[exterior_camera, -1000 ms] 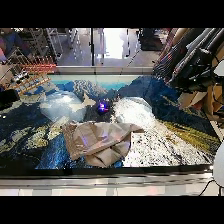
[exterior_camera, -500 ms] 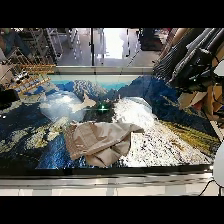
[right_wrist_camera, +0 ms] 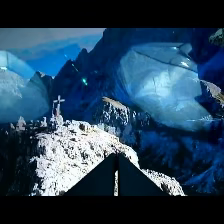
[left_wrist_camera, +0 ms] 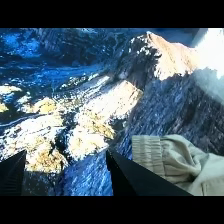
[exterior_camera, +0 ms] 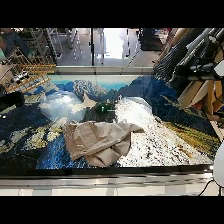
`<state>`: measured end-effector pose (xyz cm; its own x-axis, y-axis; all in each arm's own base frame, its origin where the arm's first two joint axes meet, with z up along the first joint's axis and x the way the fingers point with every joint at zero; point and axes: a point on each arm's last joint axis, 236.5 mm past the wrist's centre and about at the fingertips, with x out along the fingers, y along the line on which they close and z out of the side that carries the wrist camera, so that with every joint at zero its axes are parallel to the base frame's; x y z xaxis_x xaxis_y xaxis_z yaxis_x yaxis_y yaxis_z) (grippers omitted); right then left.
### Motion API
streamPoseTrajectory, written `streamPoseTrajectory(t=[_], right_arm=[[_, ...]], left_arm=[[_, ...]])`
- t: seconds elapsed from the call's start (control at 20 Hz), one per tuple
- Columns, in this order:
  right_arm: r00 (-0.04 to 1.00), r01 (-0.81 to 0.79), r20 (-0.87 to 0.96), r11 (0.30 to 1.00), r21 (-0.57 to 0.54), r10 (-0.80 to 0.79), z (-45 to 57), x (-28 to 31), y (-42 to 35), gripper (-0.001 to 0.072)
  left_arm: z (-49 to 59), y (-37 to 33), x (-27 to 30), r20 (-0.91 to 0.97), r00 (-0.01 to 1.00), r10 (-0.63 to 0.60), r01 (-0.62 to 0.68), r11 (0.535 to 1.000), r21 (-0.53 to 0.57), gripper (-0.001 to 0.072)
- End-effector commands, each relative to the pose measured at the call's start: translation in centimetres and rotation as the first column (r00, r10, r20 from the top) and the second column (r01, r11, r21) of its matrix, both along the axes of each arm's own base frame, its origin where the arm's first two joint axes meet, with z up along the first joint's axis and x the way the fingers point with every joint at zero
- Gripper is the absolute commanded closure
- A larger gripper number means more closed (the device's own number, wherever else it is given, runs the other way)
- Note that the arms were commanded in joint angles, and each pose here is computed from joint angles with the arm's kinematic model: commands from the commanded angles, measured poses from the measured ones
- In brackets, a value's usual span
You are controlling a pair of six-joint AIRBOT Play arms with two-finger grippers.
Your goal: Fold the clothes and pants, and hang the long-sleeved shirts on hangers.
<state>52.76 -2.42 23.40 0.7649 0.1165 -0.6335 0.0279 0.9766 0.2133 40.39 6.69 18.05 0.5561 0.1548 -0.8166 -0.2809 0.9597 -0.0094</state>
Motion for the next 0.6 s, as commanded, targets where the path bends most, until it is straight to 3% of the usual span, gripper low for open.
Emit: streamPoseTrajectory(t=[0.0, 0.1, 0.2, 0.3, 0.45, 0.55], right_arm=[[0.999, -0.003, 0.038, 1.000, 0.022, 0.003, 0.8, 0.5, 0.4, 0.0674], [0.999, -0.022, -0.032, 1.000, 0.009, 0.022, -0.5, -0.5, 0.5, 0.0671], [0.981, -0.058, -0.184, 0.998, 0.018, 0.061, -3.2, -3.1, 1.2, 0.0647], [0.891, -0.228, -0.378, 0.968, 0.104, 0.251, -7.7, -7.4, 4.4, 0.0290], [0.733, -0.258, -0.515, 0.882, 0.394, 0.444, -13.8, -12.3, 9.1, 0.0281], [0.701, -0.156, -0.516, 0.811, 0.563, 0.492, -17.0, -13.8, 11.3, 0.0253]], left_arm=[[-0.9, -5.1, -0.2, -0.033, 0.956, -0.291, 0.289, 0.955, -0.069, 0.0171], [-2.8, -10.5, -3.1, -0.078, 0.868, -0.490, 0.459, 0.853, -0.249, 0.0129], [-6.9, -13.1, -6.8, -0.169, 0.824, -0.541, 0.447, 0.804, -0.393, 0.0090], [-12.3, -14.5, -10.6, -0.264, 0.789, -0.554, 0.403, 0.792, -0.458, 0.0076], [-19.5, -16.5, -15.9, -0.318, 0.711, -0.627, 0.454, 0.755, -0.474, 0.0066], [-22.1, -17.1, -16.8, -0.308, 0.635, -0.708, 0.601, 0.704, -0.378, 0.0066]])
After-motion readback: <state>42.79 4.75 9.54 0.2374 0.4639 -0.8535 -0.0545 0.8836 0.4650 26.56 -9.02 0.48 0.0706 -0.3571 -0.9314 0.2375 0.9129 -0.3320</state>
